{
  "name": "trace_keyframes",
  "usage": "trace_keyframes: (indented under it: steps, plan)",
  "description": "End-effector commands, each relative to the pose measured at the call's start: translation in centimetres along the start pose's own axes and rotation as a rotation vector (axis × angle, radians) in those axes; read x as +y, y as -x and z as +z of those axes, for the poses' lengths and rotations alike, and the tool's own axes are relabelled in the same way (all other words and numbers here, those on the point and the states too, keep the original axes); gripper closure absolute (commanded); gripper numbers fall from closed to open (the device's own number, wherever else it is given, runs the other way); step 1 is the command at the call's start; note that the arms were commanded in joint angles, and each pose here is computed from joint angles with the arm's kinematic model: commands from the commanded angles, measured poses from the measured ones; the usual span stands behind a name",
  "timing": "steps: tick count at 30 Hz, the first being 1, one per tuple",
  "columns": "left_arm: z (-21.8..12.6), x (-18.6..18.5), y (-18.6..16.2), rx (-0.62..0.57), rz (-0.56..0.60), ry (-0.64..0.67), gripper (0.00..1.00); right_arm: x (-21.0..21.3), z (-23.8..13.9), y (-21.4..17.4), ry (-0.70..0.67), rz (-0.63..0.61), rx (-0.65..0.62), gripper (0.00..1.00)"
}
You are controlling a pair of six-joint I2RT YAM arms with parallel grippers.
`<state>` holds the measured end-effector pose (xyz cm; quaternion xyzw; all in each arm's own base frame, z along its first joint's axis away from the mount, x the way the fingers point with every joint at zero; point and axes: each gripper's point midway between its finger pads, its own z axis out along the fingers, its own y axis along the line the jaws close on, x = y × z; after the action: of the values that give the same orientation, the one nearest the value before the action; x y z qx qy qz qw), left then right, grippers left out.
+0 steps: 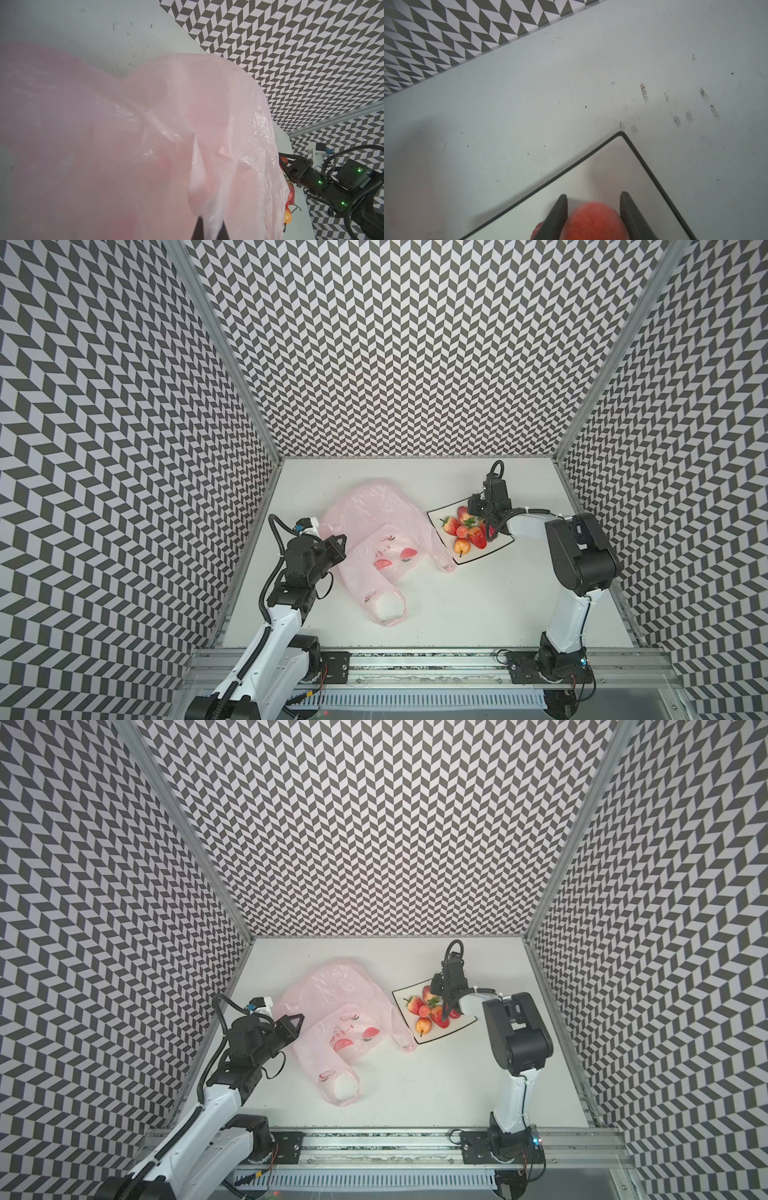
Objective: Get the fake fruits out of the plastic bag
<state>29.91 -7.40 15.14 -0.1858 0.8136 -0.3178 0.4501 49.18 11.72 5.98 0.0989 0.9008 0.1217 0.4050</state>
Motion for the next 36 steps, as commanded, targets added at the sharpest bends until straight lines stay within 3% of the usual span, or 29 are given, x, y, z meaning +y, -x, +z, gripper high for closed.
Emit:
trace_keyframes:
  steps: [1,5,10,17,22,25,31,36]
  plan:
    - [0.0,-0.3,0.7,-0.013,0.021,-0.001,1.00,0.2,0.2,0.4,0.003,-0.006,-0.017,0.48]
    - [0.3,0.0,1.0,-0.009,0.030,0.020,1.00,0.1,-0.7,1.6,-0.007,-0.003,-0.045,0.37]
    - [0.9,0.7,1.3,0.005,0.037,0.070,1.00,0.6,-3.5,3.8,0.014,0.007,-0.109,0.33]
    - [2.4,2.7,2.4,0.043,0.077,0.180,1.00,1.1,-12.7,7.7,0.152,0.097,-0.343,0.32]
    - [4.1,4.6,3.5,0.087,0.093,0.288,1.00,-0.4,-17.0,7.3,0.172,0.149,-0.461,0.32]
    - [5.5,5.6,4.0,0.108,0.088,0.324,0.88,-1.5,-18.5,7.0,0.151,0.166,-0.494,0.32]
    - [8.2,6.4,4.9,0.119,0.058,0.345,0.55,-3.7,-19.9,6.9,0.080,0.196,-0.561,0.32]
    - [8.1,6.8,6.2,0.071,0.036,0.398,0.19,-4.3,-20.4,6.8,0.055,0.206,-0.580,0.31]
